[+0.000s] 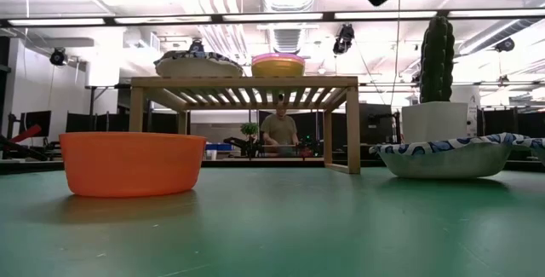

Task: Place and stack bowls onto a shelf
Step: Stack the large blue patterned bowl on top of the large blue patterned bowl on the shelf

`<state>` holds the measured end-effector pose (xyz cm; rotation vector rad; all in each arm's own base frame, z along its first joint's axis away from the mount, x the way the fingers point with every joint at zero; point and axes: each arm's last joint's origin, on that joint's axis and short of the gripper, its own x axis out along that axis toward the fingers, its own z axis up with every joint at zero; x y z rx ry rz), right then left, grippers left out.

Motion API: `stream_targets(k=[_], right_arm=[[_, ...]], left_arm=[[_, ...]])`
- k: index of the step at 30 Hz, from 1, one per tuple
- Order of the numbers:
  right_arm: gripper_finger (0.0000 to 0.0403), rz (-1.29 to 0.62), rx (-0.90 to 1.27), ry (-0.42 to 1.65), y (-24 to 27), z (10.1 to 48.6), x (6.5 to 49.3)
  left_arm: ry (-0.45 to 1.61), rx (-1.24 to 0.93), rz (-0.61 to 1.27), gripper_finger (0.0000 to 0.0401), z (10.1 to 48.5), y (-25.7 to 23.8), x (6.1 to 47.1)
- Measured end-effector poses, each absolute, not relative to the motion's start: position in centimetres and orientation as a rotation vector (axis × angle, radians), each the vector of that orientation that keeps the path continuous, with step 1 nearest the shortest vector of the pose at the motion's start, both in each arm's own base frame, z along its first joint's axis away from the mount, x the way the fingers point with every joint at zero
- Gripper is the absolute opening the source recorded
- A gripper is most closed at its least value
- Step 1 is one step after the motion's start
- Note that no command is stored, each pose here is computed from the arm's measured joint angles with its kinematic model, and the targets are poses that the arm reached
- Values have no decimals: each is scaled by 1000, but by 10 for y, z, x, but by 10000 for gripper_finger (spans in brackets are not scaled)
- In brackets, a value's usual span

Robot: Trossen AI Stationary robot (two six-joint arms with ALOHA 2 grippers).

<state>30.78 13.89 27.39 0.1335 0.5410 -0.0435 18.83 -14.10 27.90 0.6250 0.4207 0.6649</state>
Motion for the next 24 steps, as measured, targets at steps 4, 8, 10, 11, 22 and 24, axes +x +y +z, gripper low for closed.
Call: stream_targets(k=[4, 8, 10, 11, 22, 24], right_arm=[[9, -172, 261, 685, 135, 280, 321], [9, -369, 459, 880, 131, 277, 320], [10, -484, 551, 964, 129, 274, 317], [13, -517, 586, 996, 128, 274, 316], [137, -870, 765, 1095, 100, 248, 322], [159, -917, 738, 1110, 91, 237, 329]], left_arm=[[485, 472, 600, 123, 271, -125, 170], [552, 324, 513, 123, 256, -115, 156], [553, 270, 469, 123, 248, -113, 152], [548, 262, 448, 123, 244, -113, 150], [459, 353, 449, 123, 244, -103, 142], [463, 358, 448, 123, 242, -102, 140]])
